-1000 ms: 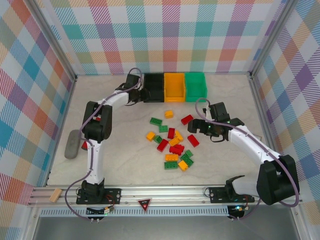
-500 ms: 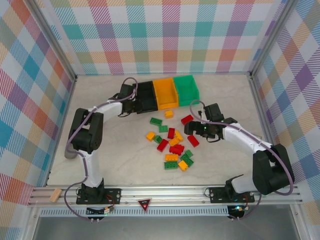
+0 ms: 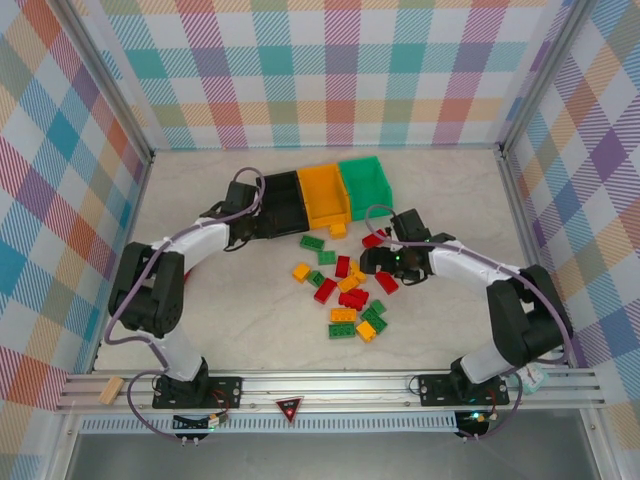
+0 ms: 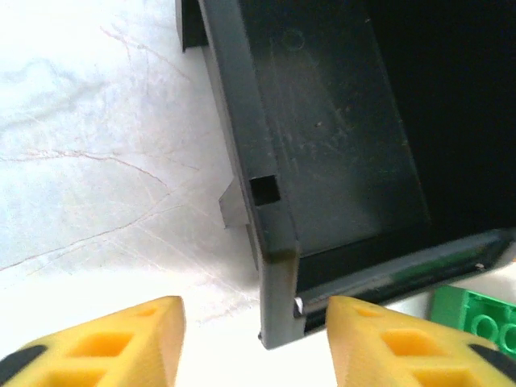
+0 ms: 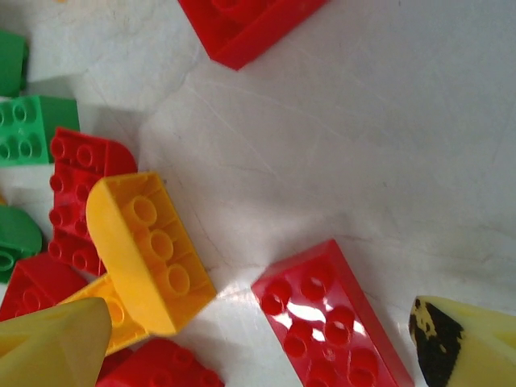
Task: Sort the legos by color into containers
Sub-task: Rotate the container at the top-center of the table, then pick up the lego from the center of the table.
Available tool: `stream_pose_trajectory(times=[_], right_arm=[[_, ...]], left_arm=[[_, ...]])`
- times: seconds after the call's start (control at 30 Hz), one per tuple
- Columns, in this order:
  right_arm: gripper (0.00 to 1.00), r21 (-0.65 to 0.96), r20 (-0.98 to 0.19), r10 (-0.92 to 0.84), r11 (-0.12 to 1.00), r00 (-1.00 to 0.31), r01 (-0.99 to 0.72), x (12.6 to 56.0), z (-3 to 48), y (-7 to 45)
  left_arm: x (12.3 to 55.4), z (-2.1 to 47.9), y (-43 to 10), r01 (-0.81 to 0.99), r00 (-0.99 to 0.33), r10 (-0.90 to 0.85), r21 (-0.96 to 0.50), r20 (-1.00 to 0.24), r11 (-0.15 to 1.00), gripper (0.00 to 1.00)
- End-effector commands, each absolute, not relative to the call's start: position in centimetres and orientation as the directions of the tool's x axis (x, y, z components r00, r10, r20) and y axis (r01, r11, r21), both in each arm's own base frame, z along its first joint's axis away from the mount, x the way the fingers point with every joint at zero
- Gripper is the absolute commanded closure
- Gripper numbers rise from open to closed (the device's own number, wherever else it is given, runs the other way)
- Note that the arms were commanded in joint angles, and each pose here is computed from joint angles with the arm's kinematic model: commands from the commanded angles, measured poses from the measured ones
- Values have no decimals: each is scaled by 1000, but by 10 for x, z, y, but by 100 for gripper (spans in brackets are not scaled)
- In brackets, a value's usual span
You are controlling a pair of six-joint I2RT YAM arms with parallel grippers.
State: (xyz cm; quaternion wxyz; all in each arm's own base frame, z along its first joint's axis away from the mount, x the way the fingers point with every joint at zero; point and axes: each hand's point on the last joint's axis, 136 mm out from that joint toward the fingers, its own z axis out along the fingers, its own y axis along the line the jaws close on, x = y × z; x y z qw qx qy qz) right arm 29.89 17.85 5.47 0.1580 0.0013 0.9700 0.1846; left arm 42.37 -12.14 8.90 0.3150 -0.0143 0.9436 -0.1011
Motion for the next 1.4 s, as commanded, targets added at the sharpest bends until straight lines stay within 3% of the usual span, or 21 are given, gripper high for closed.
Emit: stream_pose_trajectory(times=[0.0, 0.23, 0.47, 0.73, 1.17, 1.37], right_arm=[[6, 337, -383, 121, 941, -916, -17, 332, 70, 182], [10, 242, -416, 137, 970, -899, 36, 373, 63, 180], [20, 146, -392, 120, 987, -912, 67, 396, 51, 177], [29, 116, -341, 117, 990, -933, 82, 402, 34, 180], [68, 151, -320, 125, 985, -939, 80, 398, 27, 187], [72, 174, -336, 122, 982, -934, 66, 395, 34, 191]], left_arm=[[419, 113, -123, 57, -762, -103, -225, -639, 973, 41], [405, 124, -114, 23, -691, -179, -270, -700, 963, 33], [397, 102, -112, -21, -678, -271, -351, -683, 936, 33], [392, 113, -114, -9, -650, -309, -400, -694, 917, 33], [388, 122, -111, -3, -628, -308, -394, -714, 919, 33], [388, 123, -107, -18, -622, -310, -383, -719, 924, 33]])
